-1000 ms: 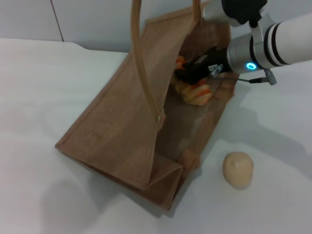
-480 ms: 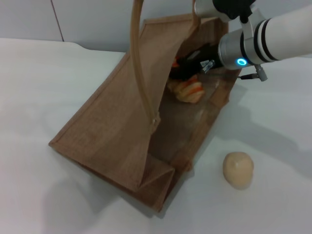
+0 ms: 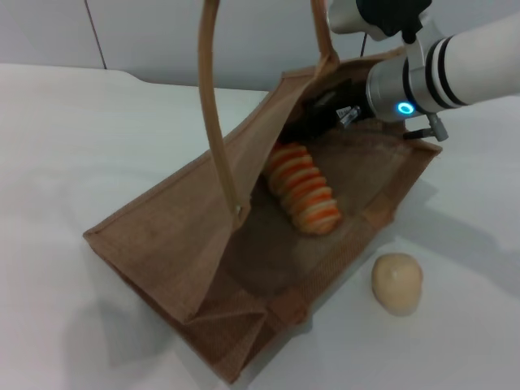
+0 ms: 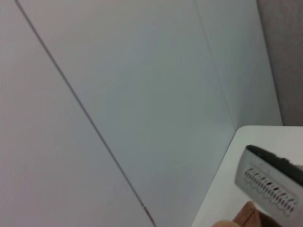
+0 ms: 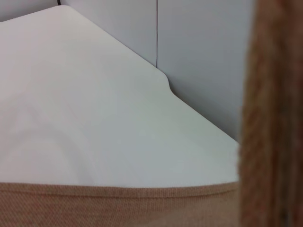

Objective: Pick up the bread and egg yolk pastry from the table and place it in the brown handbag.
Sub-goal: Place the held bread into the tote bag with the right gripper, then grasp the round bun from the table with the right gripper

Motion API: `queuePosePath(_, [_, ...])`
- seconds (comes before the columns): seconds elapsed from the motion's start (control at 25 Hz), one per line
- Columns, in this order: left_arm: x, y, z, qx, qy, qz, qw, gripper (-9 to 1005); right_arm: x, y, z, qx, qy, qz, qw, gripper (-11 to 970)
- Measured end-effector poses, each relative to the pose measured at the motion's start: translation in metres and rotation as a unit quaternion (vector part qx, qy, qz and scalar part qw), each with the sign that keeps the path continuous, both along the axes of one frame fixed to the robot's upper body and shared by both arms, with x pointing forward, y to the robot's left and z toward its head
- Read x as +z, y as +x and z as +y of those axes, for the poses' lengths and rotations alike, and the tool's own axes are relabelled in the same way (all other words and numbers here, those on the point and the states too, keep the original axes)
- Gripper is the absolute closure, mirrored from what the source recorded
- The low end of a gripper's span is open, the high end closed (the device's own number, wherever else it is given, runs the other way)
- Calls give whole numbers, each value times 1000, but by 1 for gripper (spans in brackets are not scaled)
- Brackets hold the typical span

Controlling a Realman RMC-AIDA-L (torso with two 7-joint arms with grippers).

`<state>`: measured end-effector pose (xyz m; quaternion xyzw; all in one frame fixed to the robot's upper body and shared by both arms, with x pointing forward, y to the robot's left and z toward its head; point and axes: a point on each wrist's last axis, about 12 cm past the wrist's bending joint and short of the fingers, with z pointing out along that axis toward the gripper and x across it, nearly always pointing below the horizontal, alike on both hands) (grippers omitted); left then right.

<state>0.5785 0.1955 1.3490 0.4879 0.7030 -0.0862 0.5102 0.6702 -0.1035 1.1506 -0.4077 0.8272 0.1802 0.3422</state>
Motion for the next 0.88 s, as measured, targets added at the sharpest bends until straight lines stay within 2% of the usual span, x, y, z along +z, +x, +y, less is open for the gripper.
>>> queuePosePath(0.12, [-3,2,5,17,4,0,1000,882,0,-4,0,12,0,16,1000,214])
queuePosePath(0.24, [-7,4,14,43,5,-3,999,883,-2,-8,-4,19,-4,33,999,215])
queuePosePath(0.44, [-9,7,33,85,-1,-8,996,884,-8,-15,-24,14,-23,58,998,217])
queuePosePath(0.68, [-7,8,54,120,-20,-10,993,885,5,-25,-57,-8,-41,59,997,220])
queuePosePath(0.88, [-7,8,62,137,-15,-14,990,885,11,-41,-68,9,-53,87,995,226])
